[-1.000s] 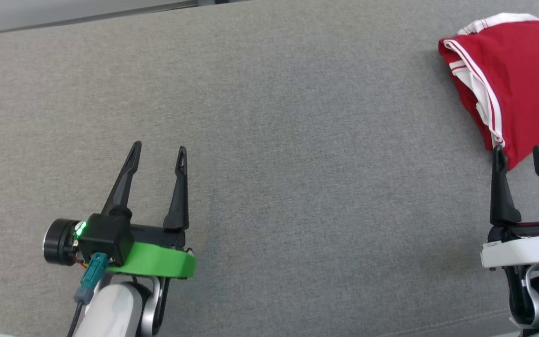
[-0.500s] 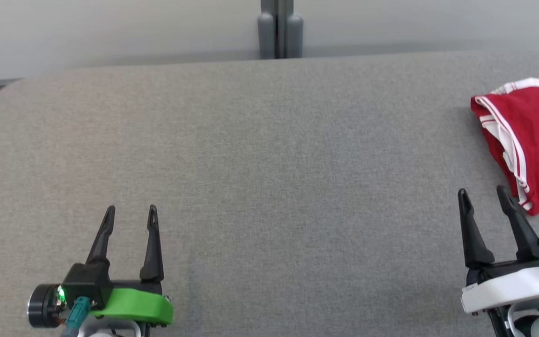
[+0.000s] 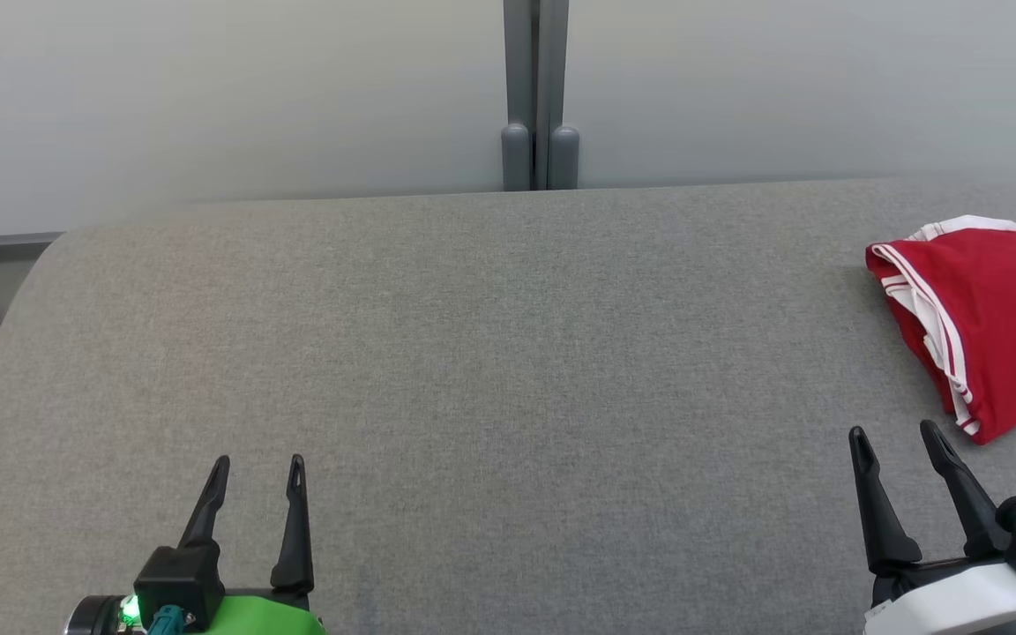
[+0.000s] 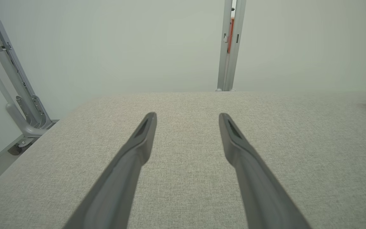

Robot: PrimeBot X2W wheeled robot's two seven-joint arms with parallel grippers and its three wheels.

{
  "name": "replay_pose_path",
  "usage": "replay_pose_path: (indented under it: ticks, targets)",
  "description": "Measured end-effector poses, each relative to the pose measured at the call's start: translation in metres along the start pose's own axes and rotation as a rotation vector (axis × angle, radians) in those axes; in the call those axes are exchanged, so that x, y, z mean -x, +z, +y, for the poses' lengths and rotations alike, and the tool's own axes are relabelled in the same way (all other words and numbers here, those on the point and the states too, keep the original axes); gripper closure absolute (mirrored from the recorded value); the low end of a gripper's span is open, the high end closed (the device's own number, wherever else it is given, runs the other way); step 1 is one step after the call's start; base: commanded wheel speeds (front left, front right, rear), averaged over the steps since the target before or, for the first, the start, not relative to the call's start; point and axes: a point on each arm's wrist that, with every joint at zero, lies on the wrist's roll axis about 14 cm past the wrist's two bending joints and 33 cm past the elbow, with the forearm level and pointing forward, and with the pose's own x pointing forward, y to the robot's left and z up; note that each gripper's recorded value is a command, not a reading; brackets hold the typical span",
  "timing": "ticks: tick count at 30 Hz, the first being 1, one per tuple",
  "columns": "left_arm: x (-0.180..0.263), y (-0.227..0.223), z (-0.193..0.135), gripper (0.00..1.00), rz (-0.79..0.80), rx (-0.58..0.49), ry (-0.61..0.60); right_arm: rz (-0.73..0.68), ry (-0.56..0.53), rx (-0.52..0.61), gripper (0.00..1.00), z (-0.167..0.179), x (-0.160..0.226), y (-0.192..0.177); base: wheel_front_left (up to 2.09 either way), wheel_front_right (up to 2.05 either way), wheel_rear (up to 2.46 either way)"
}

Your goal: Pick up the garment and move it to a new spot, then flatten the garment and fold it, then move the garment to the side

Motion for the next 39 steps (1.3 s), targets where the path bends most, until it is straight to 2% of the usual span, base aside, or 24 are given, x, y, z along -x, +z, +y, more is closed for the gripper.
replay_pose_path:
  ticks: [38,39]
  targets:
    - [-0.0046,-0.0031,0.0007,0.00,0.005,0.018,0.007,-0.019,-0.015,0.013,0.00,-0.0038,0.0050,0.0040,0.00,0.00,0.00]
    - [-0.0039,-0.0051,0.0005,1.00,0.011,0.018,0.007,-0.015,-0.016,0.011,1.00,-0.0039,0.0052,0.0023,0.00,0.00,0.00]
